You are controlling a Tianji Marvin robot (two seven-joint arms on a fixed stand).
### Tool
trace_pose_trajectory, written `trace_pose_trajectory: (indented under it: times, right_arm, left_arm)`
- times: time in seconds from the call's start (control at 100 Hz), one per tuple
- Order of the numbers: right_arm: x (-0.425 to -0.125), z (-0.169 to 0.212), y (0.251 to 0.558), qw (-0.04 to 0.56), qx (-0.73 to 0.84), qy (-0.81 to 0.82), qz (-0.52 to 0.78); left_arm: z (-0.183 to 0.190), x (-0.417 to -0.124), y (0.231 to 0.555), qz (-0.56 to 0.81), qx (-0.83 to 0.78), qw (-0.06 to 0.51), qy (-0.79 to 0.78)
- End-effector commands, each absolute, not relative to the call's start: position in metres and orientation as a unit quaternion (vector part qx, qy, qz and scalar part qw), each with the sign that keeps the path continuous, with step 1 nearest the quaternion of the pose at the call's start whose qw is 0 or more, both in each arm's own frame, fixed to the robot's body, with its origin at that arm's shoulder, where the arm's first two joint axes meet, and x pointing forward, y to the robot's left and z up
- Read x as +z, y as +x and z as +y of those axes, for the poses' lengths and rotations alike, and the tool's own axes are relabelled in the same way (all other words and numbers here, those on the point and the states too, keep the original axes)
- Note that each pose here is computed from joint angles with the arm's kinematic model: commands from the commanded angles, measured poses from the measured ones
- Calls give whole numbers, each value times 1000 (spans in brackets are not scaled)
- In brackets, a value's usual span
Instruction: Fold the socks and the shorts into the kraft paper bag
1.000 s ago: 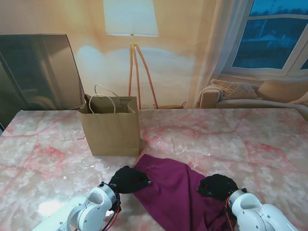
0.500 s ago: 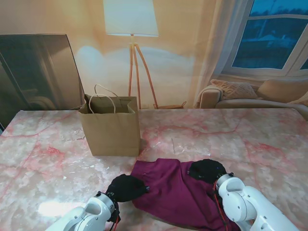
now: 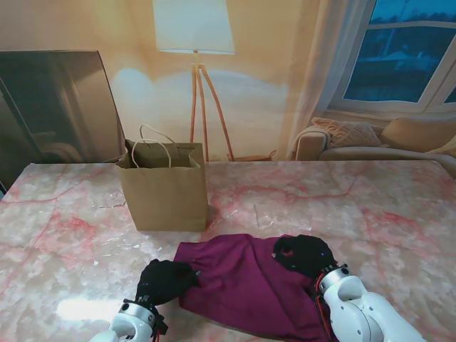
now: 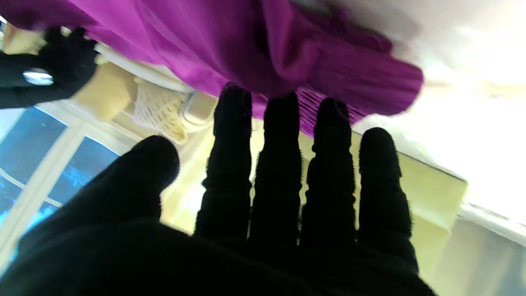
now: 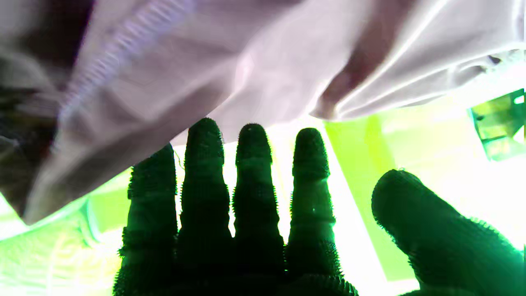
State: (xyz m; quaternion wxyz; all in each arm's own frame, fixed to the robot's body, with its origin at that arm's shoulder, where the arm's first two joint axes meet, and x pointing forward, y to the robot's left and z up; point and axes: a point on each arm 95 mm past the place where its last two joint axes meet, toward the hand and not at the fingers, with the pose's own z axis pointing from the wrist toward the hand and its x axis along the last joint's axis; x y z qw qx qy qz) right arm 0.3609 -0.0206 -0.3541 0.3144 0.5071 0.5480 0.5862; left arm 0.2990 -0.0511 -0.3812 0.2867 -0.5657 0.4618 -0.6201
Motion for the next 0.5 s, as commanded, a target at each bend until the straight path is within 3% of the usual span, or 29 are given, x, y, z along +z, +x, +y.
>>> trace_pose_trajectory:
  times: [0.0, 0.49]
  right_arm:
    - [-350, -15, 356, 310, 591, 499, 553]
    - [-358, -27, 346, 304, 577, 508, 563]
  left_arm:
    - [-50, -379, 298, 449, -621, 288, -574]
    - [-26, -378, 297, 430, -551, 396, -596]
